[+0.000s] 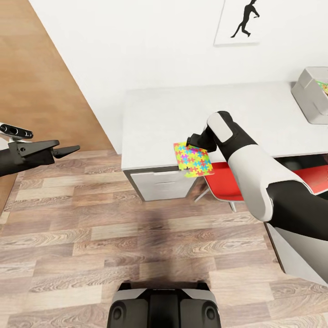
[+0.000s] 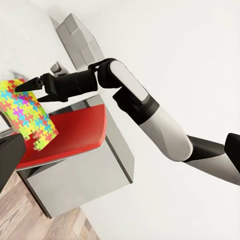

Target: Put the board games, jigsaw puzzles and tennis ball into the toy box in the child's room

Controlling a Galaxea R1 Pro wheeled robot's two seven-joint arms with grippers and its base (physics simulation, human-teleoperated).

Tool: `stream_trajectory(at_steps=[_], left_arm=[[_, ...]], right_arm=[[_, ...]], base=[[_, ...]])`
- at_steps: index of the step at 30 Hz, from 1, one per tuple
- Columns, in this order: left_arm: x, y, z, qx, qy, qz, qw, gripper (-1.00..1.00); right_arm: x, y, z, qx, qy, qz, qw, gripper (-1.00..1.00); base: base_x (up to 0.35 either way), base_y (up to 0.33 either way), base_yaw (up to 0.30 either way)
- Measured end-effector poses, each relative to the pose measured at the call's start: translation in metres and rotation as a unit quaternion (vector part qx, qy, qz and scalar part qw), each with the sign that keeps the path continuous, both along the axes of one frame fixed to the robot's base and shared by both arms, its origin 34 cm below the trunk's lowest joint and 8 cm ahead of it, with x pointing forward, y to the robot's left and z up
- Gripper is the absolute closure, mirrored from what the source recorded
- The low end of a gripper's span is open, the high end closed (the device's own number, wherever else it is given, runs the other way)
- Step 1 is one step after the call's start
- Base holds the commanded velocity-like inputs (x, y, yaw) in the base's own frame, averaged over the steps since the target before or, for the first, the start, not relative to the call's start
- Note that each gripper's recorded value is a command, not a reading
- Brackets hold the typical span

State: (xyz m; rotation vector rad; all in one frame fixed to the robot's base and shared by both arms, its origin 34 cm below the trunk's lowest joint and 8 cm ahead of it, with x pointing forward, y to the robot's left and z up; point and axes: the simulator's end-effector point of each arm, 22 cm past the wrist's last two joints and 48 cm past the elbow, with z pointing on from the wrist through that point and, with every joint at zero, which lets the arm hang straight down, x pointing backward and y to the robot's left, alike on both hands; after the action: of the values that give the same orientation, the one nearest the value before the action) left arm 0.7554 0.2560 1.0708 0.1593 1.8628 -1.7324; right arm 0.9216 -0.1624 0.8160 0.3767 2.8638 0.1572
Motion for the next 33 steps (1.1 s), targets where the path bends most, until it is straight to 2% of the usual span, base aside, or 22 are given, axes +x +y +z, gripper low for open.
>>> stream_trajectory(at_steps=[6,9,22,33], left_arm=[[0.0,0.0,0.005,0.0,-0.004,0.0,1.0,-1.0],[0.0,0.0,0.008,0.0,-0.006,0.0,1.0,-1.0],[-0.002,0.006,0.023,0.005,-0.017,0.002,0.9998,-1.0],[-0.005,0.011,0.044,-0.009,-0.028,0.002,0.9996,-1.0]], right_arm=[[-0.005,0.003,-0.001,0.01,0.007,-0.006,0.9999,-1.0],[-0.005,0.0,0.001,0.0,0.007,0.0,1.0,-1.0],[0.0,0.0,0.019,-0.001,-0.005,0.0,1.0,-1.0],[0.003,0.001,0.034,-0.001,-0.015,0.0,0.9999,-1.0]], base=[[0.0,0.0,-0.067],[0.0,0.0,-0.077],[0.0,0.0,-0.078],[0.0,0.0,-0.079]])
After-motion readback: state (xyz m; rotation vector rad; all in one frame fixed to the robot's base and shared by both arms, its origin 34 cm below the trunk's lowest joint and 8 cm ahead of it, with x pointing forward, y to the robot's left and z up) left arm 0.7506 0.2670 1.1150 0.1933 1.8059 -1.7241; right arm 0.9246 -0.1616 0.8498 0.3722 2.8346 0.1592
